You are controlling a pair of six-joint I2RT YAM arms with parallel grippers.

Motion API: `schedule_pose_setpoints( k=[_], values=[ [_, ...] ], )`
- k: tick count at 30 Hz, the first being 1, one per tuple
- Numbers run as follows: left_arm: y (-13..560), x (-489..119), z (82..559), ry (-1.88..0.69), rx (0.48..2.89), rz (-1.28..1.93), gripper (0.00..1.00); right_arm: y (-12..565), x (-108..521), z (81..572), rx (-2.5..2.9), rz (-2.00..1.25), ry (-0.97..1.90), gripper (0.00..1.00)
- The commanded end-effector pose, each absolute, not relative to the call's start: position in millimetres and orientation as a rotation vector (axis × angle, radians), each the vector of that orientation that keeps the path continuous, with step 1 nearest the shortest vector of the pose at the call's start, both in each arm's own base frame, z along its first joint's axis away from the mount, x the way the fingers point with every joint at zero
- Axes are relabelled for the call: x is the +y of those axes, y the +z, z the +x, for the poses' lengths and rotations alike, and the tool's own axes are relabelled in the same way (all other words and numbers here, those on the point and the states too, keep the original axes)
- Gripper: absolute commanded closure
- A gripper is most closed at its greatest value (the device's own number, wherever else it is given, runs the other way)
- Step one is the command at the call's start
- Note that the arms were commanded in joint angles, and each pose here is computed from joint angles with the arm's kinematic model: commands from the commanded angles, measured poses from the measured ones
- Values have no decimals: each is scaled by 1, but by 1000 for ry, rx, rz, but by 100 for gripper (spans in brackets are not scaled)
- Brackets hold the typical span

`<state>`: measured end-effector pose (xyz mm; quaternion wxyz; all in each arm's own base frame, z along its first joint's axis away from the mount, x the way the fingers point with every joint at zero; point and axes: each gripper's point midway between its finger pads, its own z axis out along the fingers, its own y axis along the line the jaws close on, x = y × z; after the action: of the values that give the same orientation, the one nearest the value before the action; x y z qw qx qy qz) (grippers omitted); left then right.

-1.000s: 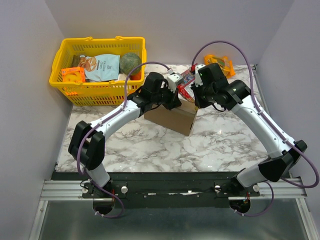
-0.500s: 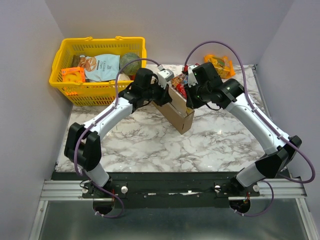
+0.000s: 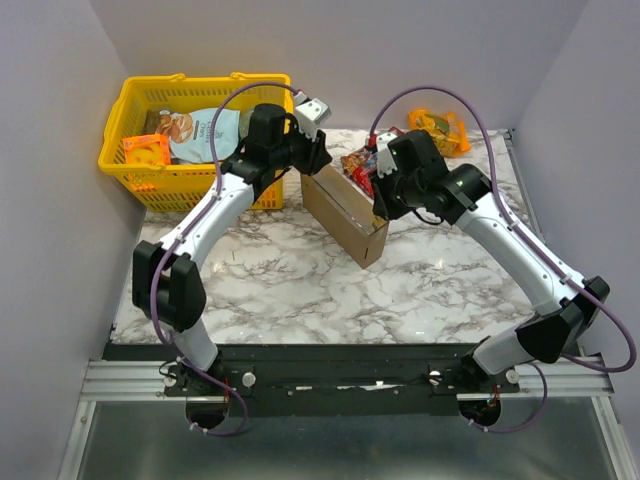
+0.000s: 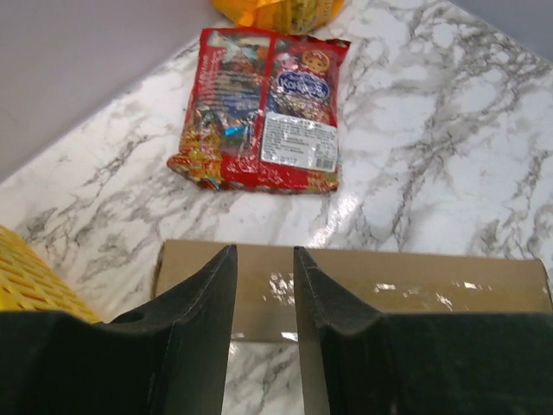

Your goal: Unpack the express box

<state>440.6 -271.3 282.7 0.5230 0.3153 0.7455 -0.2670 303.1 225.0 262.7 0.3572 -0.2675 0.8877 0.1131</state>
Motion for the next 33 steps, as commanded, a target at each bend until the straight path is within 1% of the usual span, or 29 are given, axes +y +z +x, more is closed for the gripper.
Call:
schedule_pose_setpoints(
  k=[1,2,4,10,14,16,17,19,24,25,26,29,33],
  values=[
    [272,-282,480,-597,1809,691,56,240,209,294,2338,-744,200,100],
    [279,-285,485,-599,1793,688,55,235,207,292,2347,-748,193,100],
    [261,-291,493,-626,1835,662,50,234,201,290,2336,-776,161,100],
    [236,-297,489,-692,1900,657,47,228,180,290,2328,-789,58,100],
    [218,-298,464,-764,1959,700,49,228,167,300,2321,-767,6,100],
    [225,-297,451,-801,1955,703,51,230,157,308,2311,-750,-43,100],
    [220,-297,441,-830,1973,711,52,230,155,313,2305,-742,-56,99],
    [228,-295,427,-858,1970,714,55,234,142,327,2295,-716,-113,100],
    [215,-289,386,-952,2066,747,57,240,125,368,2281,-644,-164,100],
    [219,-288,379,-969,2061,755,58,241,128,372,2277,-646,-154,100],
    [210,-286,372,-983,2081,760,58,247,132,379,2256,-643,-140,100],
    [210,-285,356,-1018,2080,774,58,243,144,389,2258,-667,-96,100],
    [212,-280,349,-1011,2076,776,57,245,155,401,2262,-667,-59,100]
  ],
)
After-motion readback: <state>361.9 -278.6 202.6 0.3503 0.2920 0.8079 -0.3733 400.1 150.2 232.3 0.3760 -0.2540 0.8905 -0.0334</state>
